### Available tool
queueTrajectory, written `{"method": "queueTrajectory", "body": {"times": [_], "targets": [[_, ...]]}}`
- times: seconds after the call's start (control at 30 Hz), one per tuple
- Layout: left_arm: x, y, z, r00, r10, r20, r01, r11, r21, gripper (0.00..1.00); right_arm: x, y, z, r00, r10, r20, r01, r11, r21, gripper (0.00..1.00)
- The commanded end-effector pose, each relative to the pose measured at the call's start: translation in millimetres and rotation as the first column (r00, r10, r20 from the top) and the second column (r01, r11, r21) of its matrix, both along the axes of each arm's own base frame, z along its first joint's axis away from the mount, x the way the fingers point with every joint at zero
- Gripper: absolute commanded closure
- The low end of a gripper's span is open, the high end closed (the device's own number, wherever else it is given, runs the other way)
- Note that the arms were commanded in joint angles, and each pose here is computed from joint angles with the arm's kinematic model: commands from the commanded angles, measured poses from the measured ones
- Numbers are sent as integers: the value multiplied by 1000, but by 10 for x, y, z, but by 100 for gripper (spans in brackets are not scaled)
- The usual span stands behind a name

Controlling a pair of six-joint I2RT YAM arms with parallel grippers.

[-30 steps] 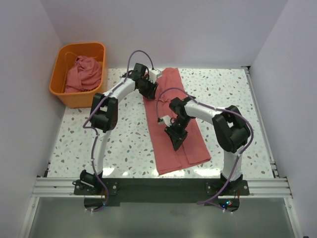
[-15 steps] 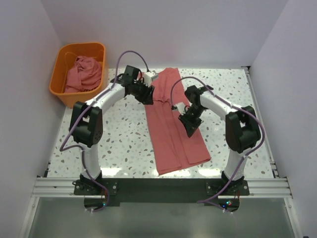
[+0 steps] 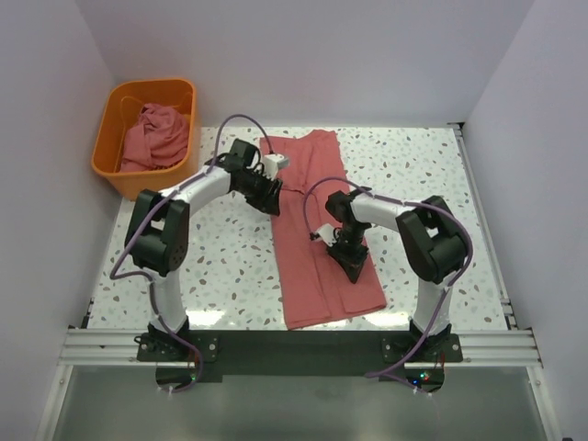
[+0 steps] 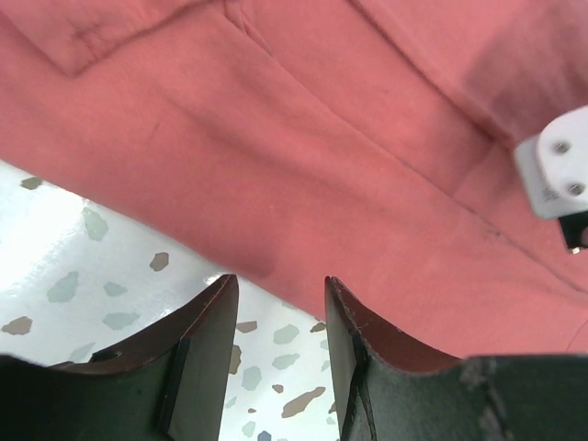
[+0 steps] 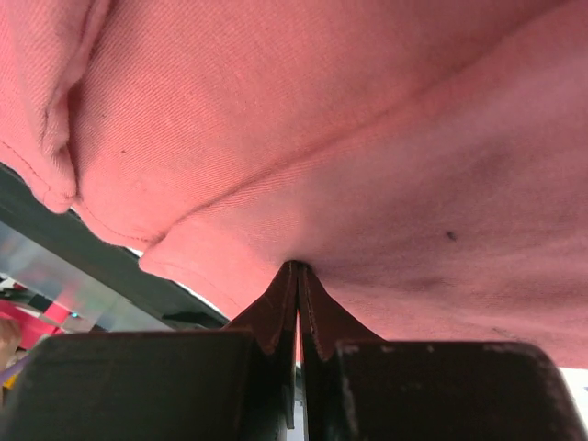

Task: Fold and stack the t-shirts
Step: Fold the tshirt

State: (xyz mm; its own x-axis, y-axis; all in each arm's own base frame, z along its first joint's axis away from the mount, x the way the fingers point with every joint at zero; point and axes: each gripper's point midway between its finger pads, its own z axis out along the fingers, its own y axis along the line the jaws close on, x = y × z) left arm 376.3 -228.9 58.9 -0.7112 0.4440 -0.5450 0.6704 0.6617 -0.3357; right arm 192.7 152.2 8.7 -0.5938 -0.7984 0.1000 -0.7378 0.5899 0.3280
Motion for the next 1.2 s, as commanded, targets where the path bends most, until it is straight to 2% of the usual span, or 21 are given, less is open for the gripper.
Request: {"method": "queueTrajectory", "body": {"times": [0.0,0.13,0.33,0.43,0.6,0.77,0.9,1.0,1.07,1.17], "targets": [[161,110,485,996,45,81,-36,993,-115,52,65,238,-290,998,10,68,-14,999,52,100],[273,316,679,990,99,102,-83,985,-153,51,11,576,-271,998,-25,52,17,991,133,100],[193,369,617,993,91,73,-80,987,-138,51,-46,1212,-21,997,-58,46,42,954,296,100],[164,312,567,995,73,66,-63,989,-136,51,77,1309,327,995,-61,76,29,930,366,99],[178,166,517,996,48,71,-38,989,-140,51,505,1115,873,982,-140,129,66,886,459,94],[221,34,332,998,42,47,-35,990,-139,53,1228,748,826,927,-261,269,147,913,380,95],[273,-62,200,999,49,20,-46,988,-146,59,1737,611,623,876,-343,340,234,917,324,97],[334,-72,84,998,66,2,-65,988,-138,66,1974,532,501,844,-360,397,261,923,282,98],[373,-65,-32,997,78,-15,-80,989,-122,69,2050,482,317,845,-366,390,285,925,250,99],[454,-8,-224,994,109,-24,-110,991,-69,73,2224,392,142,825,-375,423,315,927,205,100]]}}
